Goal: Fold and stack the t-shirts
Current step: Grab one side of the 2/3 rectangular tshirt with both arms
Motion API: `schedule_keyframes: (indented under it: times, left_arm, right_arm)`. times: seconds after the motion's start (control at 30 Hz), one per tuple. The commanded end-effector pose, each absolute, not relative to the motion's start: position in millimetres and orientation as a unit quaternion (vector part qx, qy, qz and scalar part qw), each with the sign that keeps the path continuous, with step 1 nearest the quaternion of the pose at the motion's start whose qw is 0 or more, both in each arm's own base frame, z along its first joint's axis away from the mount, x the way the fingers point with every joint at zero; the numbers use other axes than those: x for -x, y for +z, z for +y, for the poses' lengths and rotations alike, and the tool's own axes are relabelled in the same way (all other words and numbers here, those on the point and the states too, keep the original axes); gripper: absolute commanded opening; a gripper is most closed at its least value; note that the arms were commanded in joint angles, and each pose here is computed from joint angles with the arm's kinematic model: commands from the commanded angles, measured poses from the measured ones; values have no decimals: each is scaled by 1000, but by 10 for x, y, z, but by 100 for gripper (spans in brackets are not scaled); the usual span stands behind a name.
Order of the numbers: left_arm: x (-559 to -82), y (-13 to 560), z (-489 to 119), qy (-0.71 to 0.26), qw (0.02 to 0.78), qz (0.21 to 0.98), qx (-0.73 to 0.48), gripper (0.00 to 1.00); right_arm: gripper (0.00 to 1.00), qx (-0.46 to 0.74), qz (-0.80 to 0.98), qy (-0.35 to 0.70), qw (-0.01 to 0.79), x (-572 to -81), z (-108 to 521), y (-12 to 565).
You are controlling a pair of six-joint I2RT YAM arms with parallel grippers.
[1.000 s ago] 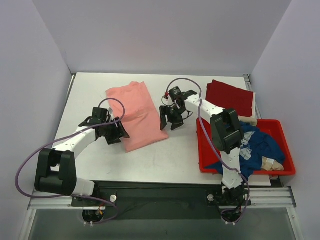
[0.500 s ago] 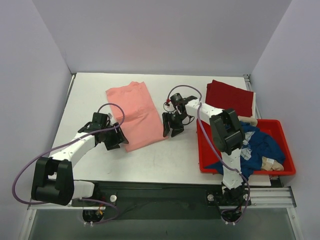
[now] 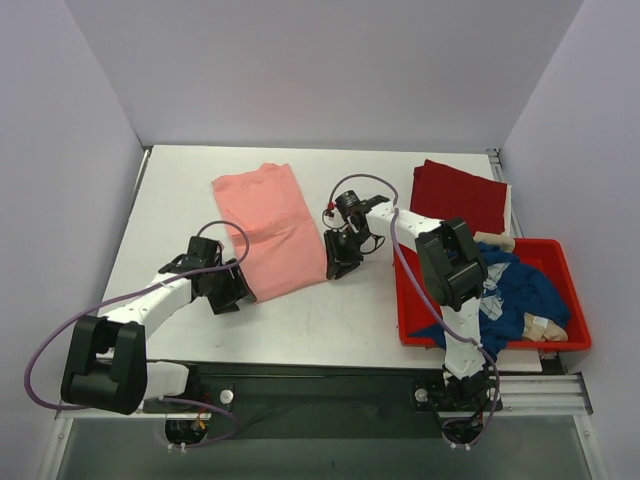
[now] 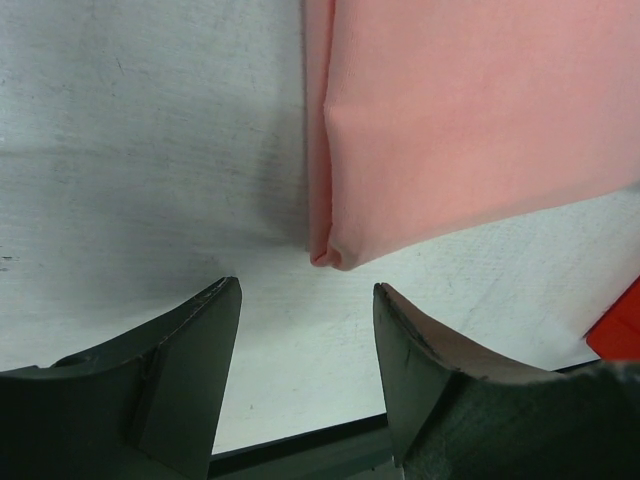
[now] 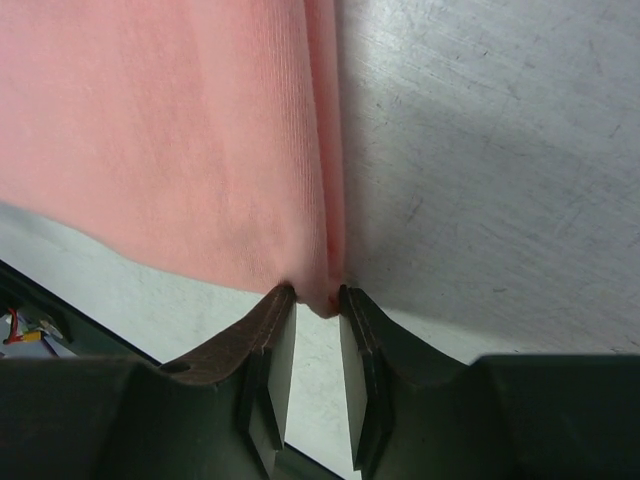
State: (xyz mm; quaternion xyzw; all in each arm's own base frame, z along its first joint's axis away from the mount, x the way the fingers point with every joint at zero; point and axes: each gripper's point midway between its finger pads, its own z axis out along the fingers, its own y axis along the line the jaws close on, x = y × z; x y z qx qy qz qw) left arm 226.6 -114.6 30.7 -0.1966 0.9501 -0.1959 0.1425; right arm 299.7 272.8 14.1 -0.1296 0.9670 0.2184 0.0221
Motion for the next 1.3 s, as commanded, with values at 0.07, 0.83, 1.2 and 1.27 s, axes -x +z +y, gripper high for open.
schedule_keyframes:
  times: [0.07,0.83,1.2,1.27]
  left_arm:
    - [-2339,307,-1181,-206,158,943,208,65]
    - [-2319,25,-1083,-161,130,954,218,26]
    - [-2325,33,-1174,-169,127,959,189,0]
    - [-2293,101,-1159,-162,127,962,180,0]
  right_arm:
    - [25,134,966,222,5,-2886,2758,156]
    - [20,135,966,220,2,-2846,2777,150]
    - [3,128,967,221,8,-2803,2736,249]
    - [1,124,967,221,9,-2742,2703,298]
